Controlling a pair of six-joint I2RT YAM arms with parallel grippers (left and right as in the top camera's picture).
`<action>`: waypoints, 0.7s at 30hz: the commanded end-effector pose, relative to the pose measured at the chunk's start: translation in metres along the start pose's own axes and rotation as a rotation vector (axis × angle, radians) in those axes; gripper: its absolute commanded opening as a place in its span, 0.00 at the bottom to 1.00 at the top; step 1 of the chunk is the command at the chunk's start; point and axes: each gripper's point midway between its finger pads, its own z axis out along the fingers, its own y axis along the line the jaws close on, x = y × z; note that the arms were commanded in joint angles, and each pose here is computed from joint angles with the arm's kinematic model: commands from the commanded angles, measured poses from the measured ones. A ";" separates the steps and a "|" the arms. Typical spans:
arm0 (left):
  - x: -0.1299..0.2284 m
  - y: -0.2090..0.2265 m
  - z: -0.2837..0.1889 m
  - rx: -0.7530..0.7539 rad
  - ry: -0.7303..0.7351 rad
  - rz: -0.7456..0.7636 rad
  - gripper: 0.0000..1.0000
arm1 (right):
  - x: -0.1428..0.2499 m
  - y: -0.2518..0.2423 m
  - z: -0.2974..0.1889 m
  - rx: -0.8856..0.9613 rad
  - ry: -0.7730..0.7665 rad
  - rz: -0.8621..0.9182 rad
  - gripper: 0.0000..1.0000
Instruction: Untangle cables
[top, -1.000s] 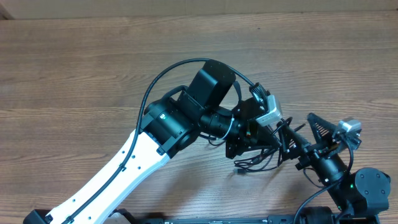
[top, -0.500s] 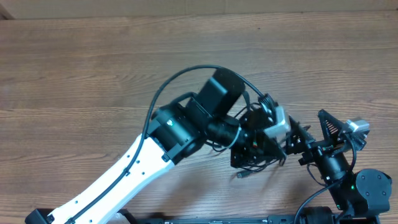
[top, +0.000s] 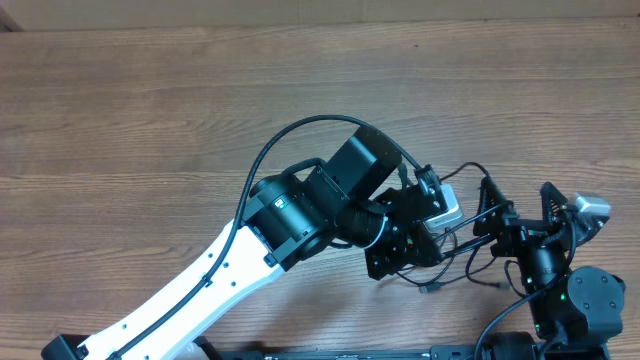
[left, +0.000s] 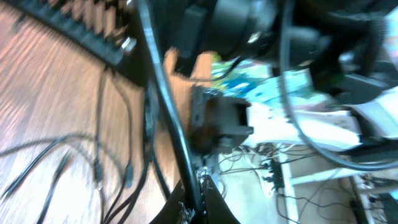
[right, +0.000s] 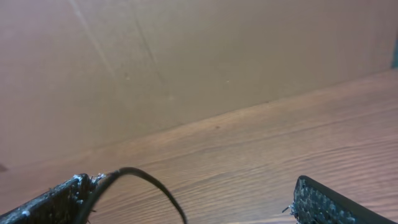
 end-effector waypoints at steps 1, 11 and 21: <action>0.009 0.018 -0.008 -0.146 0.045 -0.014 0.04 | -0.015 -0.020 -0.005 0.122 -0.067 0.016 1.00; 0.037 0.048 -0.035 -0.294 0.119 -0.142 0.04 | -0.012 -0.049 -0.011 0.286 -0.071 0.019 1.00; 0.058 0.095 -0.092 -0.520 0.103 -0.313 0.04 | -0.014 -0.052 -0.012 0.306 -0.083 0.023 1.00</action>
